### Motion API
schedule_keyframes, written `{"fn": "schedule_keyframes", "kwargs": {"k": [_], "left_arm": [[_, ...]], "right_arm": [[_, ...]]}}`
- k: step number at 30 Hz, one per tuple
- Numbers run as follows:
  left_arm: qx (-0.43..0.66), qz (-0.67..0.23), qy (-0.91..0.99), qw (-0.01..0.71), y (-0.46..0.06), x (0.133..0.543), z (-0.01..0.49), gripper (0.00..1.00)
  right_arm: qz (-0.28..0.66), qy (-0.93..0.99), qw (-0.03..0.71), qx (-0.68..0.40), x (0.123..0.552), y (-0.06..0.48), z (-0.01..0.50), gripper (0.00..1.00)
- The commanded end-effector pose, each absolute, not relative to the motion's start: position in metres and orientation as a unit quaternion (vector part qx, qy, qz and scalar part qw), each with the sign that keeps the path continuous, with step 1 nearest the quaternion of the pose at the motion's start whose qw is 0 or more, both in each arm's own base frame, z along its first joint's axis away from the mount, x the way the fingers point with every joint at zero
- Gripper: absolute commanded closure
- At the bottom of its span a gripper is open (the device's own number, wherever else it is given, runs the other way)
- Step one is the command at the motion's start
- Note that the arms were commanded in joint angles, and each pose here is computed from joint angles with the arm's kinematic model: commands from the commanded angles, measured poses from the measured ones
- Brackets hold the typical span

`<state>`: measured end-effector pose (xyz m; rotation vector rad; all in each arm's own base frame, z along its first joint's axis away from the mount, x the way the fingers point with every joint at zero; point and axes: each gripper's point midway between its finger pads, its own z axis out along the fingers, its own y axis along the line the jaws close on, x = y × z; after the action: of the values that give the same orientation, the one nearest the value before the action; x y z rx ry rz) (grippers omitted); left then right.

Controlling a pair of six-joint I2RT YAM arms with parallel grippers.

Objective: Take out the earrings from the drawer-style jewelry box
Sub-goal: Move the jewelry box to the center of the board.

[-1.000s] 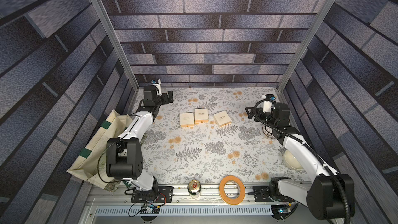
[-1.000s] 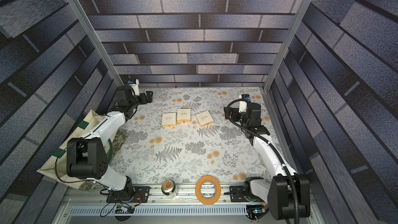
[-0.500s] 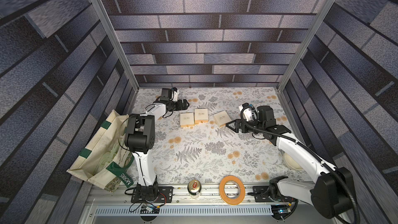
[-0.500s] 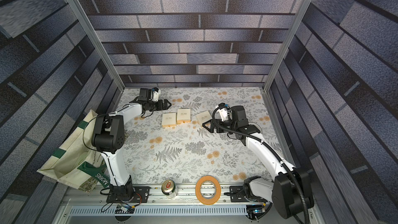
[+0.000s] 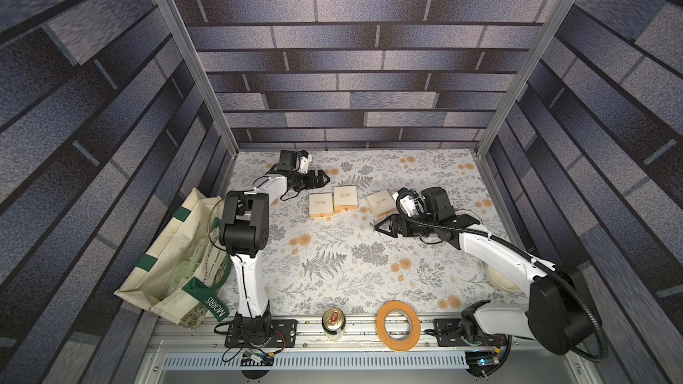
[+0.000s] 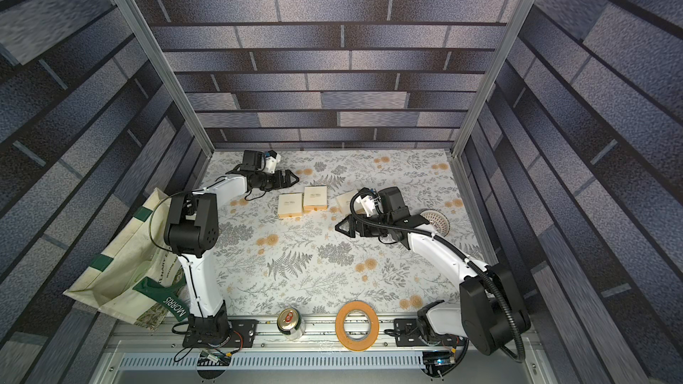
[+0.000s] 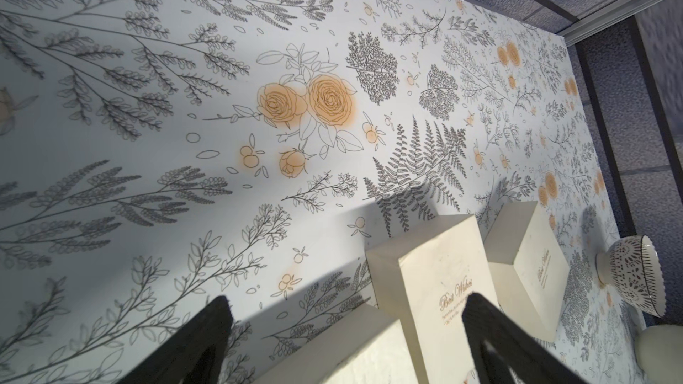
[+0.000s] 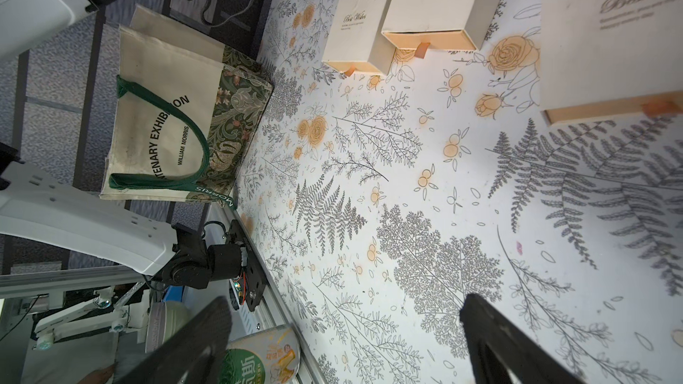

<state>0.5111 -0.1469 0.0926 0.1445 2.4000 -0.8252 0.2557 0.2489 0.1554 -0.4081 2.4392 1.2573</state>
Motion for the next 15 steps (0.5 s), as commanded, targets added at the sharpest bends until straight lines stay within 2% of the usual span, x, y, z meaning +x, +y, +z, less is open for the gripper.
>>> {"fn": "schedule_keyframes", "kwargs": {"k": [1,6,15], "left_arm": [[0.063,-0.344,0.898,0.266,-0.164,0.506,0.084,0.0],[0.061,-0.367,0.897,0.237,-0.171,0.502,0.07,0.0],[0.05,-0.374,0.896,0.232,-0.172,0.483,0.066,0.0]], "right_arm": [[0.448,0.863,0.181,-0.147,0.256,0.252,0.156,0.01],[0.447,0.865,0.171,-0.147,0.253,0.252,0.152,0.02],[0.448,0.866,0.166,-0.148,0.254,0.255,0.146,0.02]]}}
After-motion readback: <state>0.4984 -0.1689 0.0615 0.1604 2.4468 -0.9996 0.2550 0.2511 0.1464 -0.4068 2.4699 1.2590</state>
